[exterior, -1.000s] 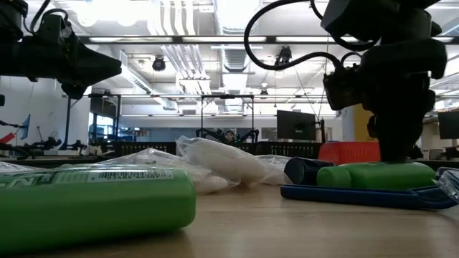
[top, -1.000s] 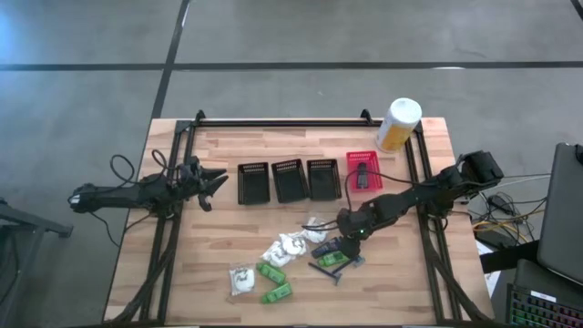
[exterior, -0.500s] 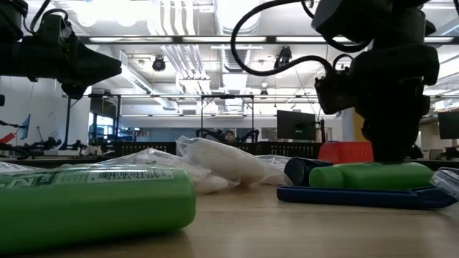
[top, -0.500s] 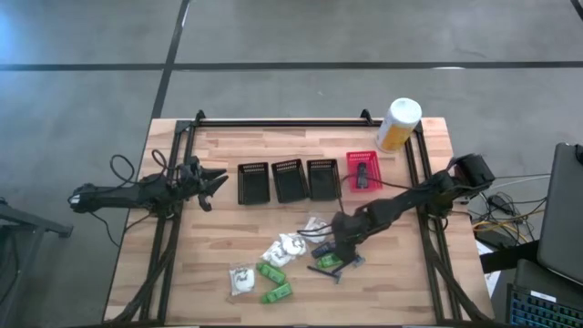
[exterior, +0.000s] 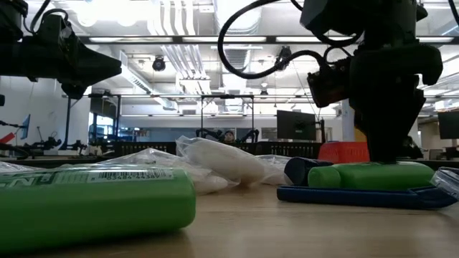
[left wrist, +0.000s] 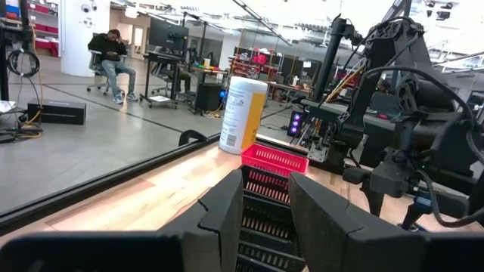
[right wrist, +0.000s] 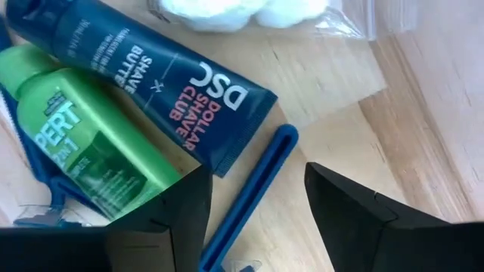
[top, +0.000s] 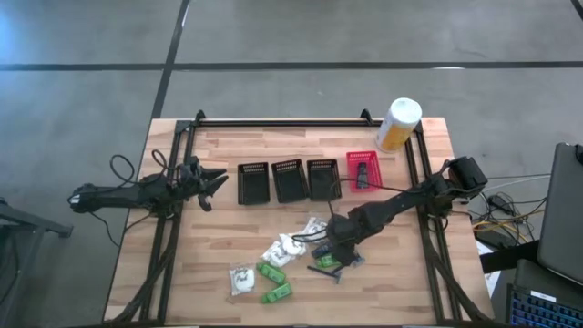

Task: Pick & Place Travel size toiletries
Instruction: Put the top right blue razor into the middle black bin

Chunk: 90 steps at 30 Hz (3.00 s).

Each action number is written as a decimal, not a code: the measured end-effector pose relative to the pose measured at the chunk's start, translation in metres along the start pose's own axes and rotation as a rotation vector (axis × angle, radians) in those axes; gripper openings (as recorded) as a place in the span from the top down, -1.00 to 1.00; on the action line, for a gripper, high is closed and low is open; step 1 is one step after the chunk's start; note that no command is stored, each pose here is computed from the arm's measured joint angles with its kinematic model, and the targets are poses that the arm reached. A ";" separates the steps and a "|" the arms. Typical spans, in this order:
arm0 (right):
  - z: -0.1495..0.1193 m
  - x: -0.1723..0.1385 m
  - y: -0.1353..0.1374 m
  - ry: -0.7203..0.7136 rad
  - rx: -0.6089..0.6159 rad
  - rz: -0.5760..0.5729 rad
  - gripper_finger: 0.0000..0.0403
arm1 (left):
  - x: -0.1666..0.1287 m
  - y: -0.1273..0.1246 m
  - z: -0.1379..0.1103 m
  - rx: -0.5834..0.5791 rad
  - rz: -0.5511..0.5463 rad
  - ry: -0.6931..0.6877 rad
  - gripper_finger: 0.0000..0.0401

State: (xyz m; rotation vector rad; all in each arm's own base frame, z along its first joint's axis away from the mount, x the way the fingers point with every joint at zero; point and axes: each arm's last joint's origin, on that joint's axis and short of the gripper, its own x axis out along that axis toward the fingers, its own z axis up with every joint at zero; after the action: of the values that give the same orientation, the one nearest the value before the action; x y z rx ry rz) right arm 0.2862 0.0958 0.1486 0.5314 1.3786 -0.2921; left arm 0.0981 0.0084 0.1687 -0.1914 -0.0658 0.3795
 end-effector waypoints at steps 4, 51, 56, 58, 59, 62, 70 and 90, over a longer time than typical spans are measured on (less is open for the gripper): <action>0.001 -0.001 0.001 -0.005 -0.005 0.006 0.00 | 0.000 0.000 0.000 0.000 0.000 0.000 0.43; -0.032 0.007 0.006 0.078 -0.026 -0.058 0.31 | 0.000 0.000 0.000 0.000 0.000 0.001 0.43; -0.033 0.009 0.003 0.054 -0.052 -0.085 0.52 | 0.000 0.000 0.000 0.000 0.000 0.001 0.43; -0.033 0.009 0.002 0.051 -0.065 -0.090 0.60 | 0.000 0.000 0.000 0.000 0.000 0.001 0.43; -0.033 0.009 0.002 0.049 -0.068 -0.091 0.63 | 0.000 0.000 0.000 0.000 0.000 0.001 0.43; -0.031 0.009 0.003 0.024 -0.087 -0.086 0.72 | 0.000 0.000 0.000 0.000 0.000 0.001 0.43; -0.032 0.002 0.001 -0.001 -0.100 -0.097 0.74 | 0.000 0.000 0.000 0.000 0.000 0.001 0.43; -0.033 -0.034 0.000 -0.183 -0.106 -0.077 0.79 | 0.000 0.000 0.000 0.000 0.000 0.001 0.43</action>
State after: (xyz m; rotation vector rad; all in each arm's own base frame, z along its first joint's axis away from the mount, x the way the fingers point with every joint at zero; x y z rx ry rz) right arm 0.2525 0.1091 0.1784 0.3548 1.2308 -0.3203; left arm 0.0981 0.0084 0.1686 -0.1915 -0.0651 0.3790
